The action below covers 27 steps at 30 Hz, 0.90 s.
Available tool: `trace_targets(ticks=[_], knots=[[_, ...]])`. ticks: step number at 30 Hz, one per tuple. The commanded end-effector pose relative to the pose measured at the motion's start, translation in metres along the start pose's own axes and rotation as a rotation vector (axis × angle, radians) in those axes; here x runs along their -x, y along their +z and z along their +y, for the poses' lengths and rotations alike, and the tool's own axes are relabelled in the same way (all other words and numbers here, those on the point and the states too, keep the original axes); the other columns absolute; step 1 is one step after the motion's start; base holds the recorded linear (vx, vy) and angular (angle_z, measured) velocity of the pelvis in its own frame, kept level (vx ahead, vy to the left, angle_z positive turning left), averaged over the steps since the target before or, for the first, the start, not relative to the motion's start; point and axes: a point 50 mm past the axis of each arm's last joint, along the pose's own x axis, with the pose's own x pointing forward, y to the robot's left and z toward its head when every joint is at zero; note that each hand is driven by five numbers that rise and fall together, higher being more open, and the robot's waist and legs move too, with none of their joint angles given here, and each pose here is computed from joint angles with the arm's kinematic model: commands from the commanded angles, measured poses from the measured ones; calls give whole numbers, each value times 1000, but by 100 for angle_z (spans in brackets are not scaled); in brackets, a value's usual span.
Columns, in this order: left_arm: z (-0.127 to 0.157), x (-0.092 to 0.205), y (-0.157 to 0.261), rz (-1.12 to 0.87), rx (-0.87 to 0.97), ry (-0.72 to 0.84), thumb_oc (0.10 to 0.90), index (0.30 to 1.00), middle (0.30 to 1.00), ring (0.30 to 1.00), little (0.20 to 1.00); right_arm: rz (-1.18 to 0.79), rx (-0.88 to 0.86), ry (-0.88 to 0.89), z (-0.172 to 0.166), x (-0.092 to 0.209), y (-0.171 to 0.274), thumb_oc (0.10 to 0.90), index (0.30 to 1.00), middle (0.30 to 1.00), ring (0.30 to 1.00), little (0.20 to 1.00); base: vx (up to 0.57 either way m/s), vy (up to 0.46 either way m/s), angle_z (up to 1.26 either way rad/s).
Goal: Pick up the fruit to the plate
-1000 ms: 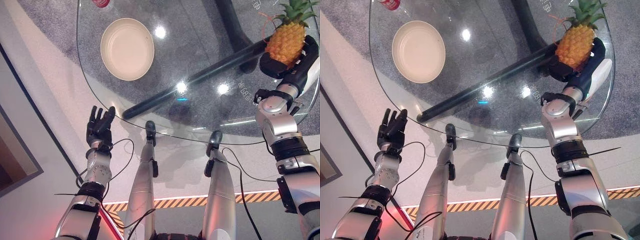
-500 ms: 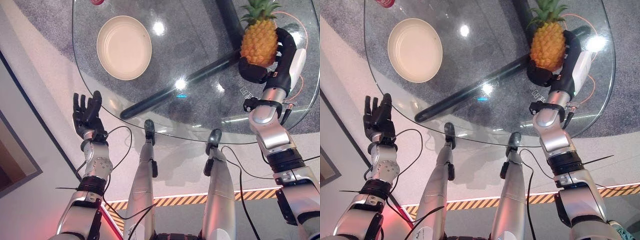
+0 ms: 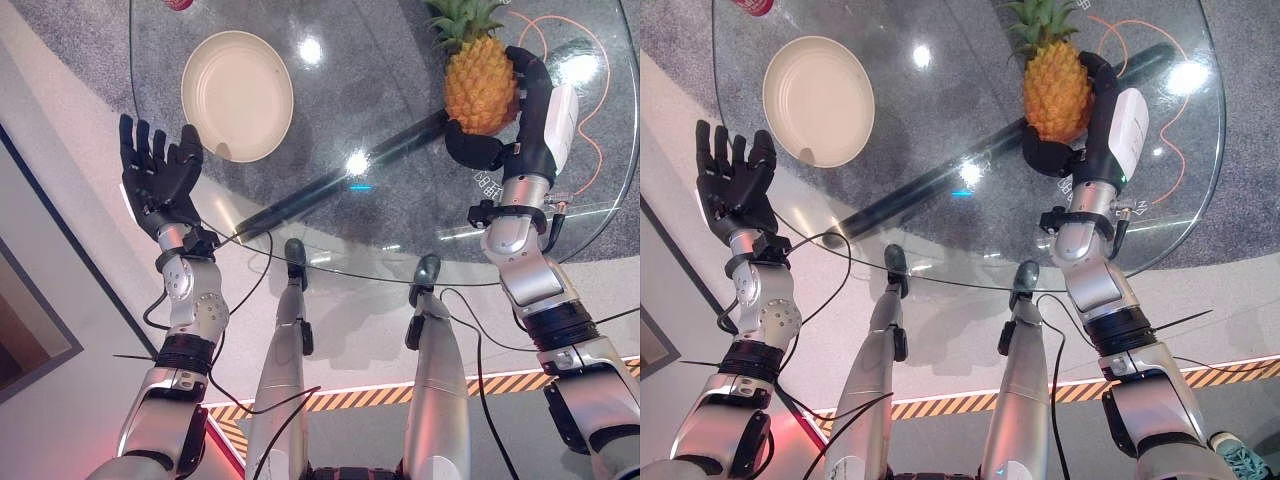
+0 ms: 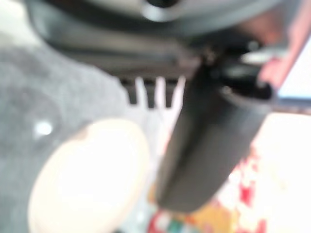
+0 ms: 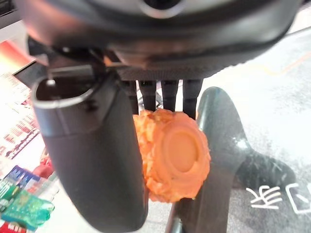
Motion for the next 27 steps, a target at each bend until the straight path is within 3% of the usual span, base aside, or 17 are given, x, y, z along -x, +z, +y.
trace_targets(ticks=[1, 12, 27], knots=[[-41, -12, 35, -159, 7, -256, 800, 900, 900, 900, 900, -312, -65, 34, -1, -1, 60, 100, 300, 300, 300, 200, 0, 0, 0], [-74, -7, 11, 25, 86, -415, 800, 900, 900, 900, 900, -398, -68, 137, 11, 3, 81, 100, 300, 300, 300, 200, 0, 0, 0], [-107, 4, -9, 160, 295, -493, 800, 900, 900, 900, 900, -491, -87, 295, 31, 14, 108, 100, 300, 300, 300, 200, 0, 0, 0]])
